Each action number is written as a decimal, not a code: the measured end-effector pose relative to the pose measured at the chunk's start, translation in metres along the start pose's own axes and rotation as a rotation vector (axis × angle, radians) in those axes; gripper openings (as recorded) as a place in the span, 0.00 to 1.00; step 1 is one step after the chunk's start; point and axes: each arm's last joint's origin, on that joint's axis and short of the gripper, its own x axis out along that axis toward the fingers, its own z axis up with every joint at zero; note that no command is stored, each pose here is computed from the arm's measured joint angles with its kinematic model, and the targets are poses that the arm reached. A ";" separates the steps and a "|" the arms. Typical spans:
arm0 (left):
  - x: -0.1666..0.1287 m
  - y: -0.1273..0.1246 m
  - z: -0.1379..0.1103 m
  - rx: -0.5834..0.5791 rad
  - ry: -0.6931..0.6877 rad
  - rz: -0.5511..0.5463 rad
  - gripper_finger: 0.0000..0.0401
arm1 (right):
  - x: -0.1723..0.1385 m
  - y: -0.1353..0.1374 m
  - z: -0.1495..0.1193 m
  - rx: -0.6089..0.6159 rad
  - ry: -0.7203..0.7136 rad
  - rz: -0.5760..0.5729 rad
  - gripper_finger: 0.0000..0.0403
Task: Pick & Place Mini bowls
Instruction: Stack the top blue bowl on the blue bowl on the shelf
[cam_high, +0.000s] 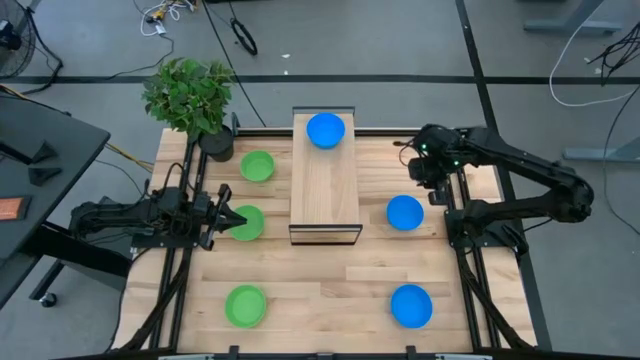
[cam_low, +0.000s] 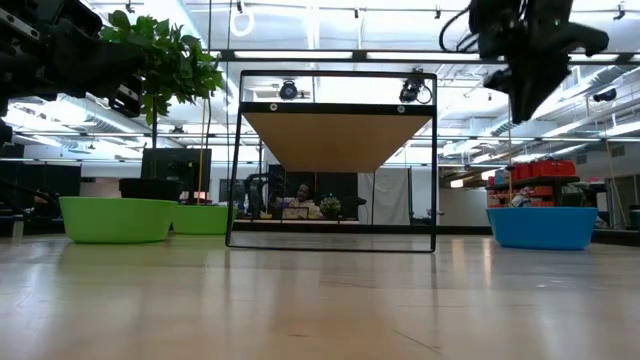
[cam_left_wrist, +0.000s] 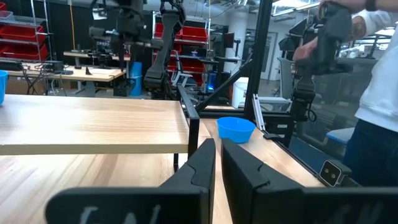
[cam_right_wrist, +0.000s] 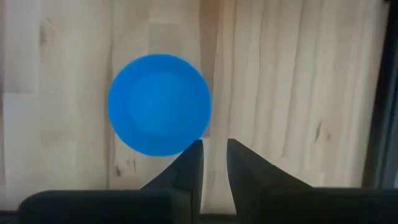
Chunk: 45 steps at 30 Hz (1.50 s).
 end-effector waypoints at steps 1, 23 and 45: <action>0.000 0.000 0.000 0.000 0.000 0.000 0.07 | 0.004 0.000 -0.001 0.018 0.010 0.006 0.18; 0.000 0.000 0.000 0.000 0.000 0.000 0.07 | 0.061 -0.005 -0.001 0.163 0.091 0.060 0.29; 0.000 0.000 0.000 0.000 0.000 0.000 0.07 | 0.094 -0.022 0.022 0.052 0.064 0.048 0.32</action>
